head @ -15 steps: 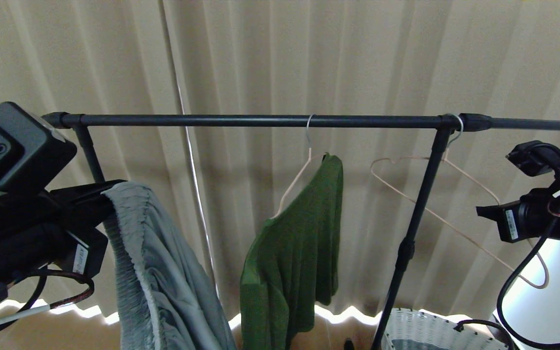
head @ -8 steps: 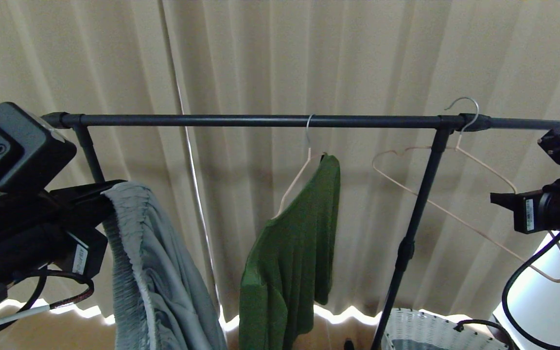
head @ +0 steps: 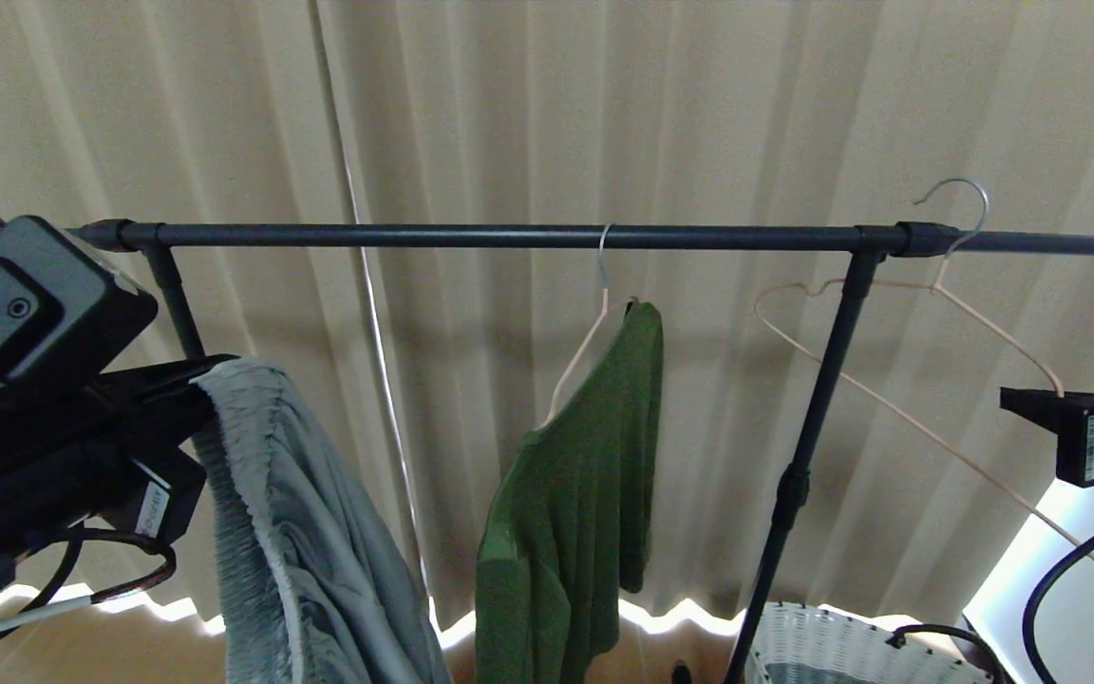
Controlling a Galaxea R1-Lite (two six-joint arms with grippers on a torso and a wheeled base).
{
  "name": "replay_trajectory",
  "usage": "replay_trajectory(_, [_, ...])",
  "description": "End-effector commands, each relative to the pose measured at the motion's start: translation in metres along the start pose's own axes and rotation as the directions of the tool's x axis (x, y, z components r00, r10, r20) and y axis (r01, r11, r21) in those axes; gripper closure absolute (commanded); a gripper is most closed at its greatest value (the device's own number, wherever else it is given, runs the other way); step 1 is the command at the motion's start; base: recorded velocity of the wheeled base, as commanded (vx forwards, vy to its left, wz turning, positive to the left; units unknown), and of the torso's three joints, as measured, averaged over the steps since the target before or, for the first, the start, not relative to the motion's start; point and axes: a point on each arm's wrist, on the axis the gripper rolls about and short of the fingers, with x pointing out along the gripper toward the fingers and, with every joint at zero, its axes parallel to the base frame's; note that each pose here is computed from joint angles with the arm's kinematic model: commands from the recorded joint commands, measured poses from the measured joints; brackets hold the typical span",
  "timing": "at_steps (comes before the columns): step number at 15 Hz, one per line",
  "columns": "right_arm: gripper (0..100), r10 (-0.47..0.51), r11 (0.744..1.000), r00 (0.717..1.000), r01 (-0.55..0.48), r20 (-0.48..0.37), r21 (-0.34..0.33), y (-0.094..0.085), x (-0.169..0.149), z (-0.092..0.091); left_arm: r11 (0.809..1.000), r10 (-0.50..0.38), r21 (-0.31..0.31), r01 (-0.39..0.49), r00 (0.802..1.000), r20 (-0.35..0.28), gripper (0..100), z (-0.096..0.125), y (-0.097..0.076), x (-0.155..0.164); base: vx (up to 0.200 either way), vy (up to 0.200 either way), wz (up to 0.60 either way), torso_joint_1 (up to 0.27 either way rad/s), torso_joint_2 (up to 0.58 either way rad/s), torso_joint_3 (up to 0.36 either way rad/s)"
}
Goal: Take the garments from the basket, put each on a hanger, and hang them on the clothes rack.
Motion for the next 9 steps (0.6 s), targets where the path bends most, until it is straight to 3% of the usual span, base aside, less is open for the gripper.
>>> replay_trajectory(1, [100,-0.014,1.0,1.0,0.014,0.025,0.003,-0.001,-0.015,-0.006,1.0,0.005,0.001,-0.005,1.0,-0.008,100,-0.002,0.0,0.001,0.0,0.0,0.0,0.0,0.0,0.0])
replay_trajectory(9, [100,-0.037,0.999,0.998,0.036,0.059,0.009,-0.003,-0.035,-0.015,1.0,0.017,-0.004,-0.017,1.0,-0.012,100,-0.004,0.002,-0.001,-0.2,0.0,0.0,0.0,0.0,0.002])
